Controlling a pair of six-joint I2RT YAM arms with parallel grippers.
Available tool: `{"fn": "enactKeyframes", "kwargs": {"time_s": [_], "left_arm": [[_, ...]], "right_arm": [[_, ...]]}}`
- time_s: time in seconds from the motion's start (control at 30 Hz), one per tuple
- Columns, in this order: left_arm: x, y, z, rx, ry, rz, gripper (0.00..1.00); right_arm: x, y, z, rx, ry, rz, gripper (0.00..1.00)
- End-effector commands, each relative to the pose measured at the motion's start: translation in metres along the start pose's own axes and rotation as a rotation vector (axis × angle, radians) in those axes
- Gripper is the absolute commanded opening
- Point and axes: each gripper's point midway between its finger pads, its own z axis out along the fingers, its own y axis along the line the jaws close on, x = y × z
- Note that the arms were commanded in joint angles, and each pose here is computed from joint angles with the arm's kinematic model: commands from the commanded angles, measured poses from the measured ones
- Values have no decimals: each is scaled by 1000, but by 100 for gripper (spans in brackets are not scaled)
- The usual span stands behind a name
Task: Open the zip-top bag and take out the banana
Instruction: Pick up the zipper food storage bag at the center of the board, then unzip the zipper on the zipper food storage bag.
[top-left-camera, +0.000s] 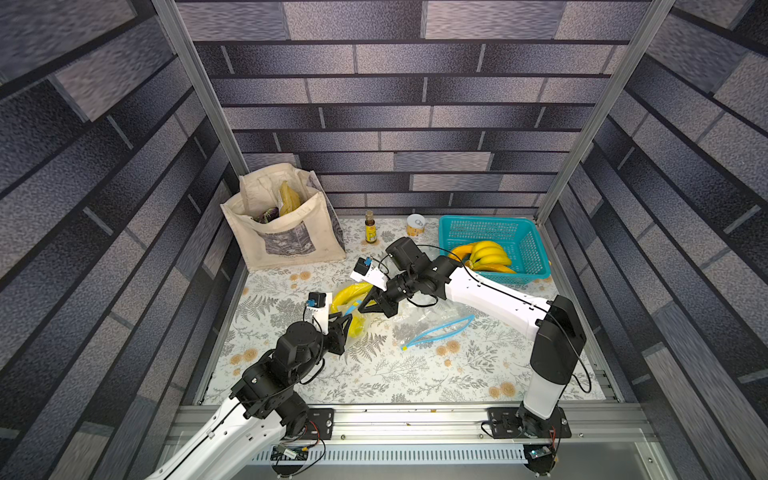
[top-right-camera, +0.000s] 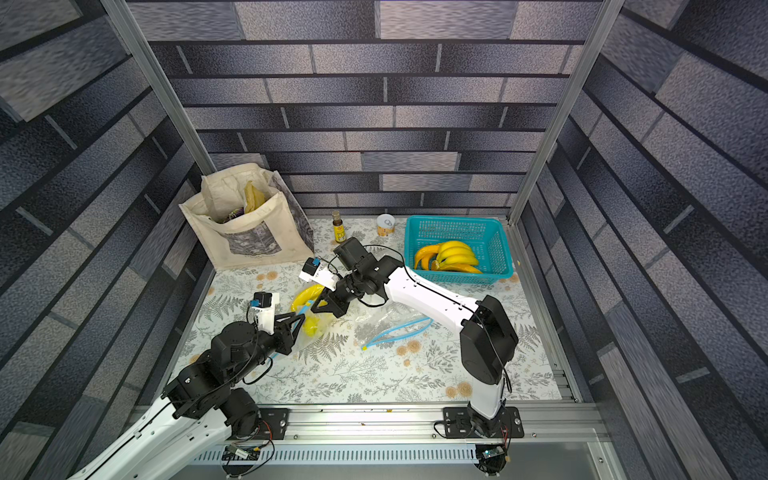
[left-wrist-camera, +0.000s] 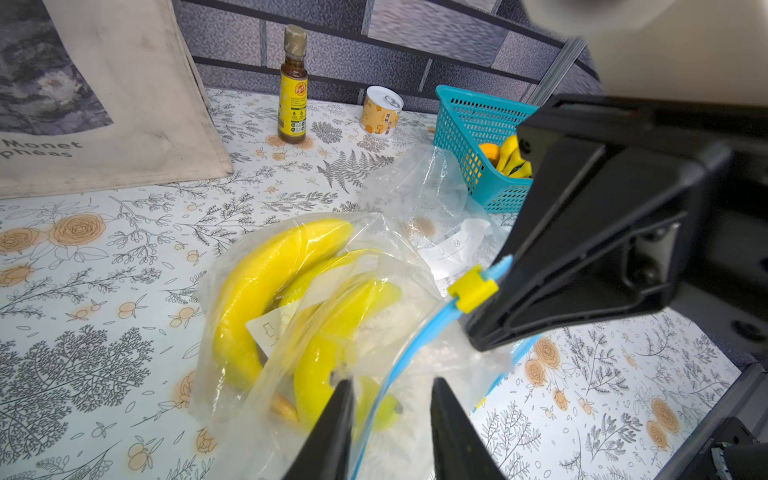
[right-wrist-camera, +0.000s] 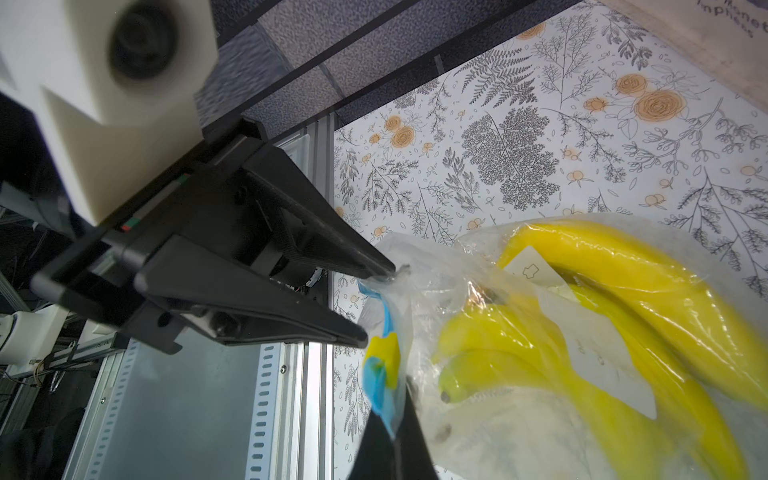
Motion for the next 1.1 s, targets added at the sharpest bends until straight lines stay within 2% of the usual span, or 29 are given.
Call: {"fn": "enactKeyframes", "kwargs": {"time_s": [0.0,0.27,0.6,0.83,1.07], "left_arm": [[-29,-11,-7,29,-90,40,34],[-32,-28,5,103,-77,71,31],[-41,-31,-2,123,-116,95,32],[-35,-45,2,204,-76,99,30],[-33,-45,2,203,-67,117,26]], "right_arm": [[-6,4,-5,-21,-10,20,0],[-7,13,-8,-55,-20,-5,0],[-3,16,-7,-87,-3,-12,0],[-5,27,-9,-141,-17,-35,0],[-4,30,-12,-150,-9,-42,0]]}}
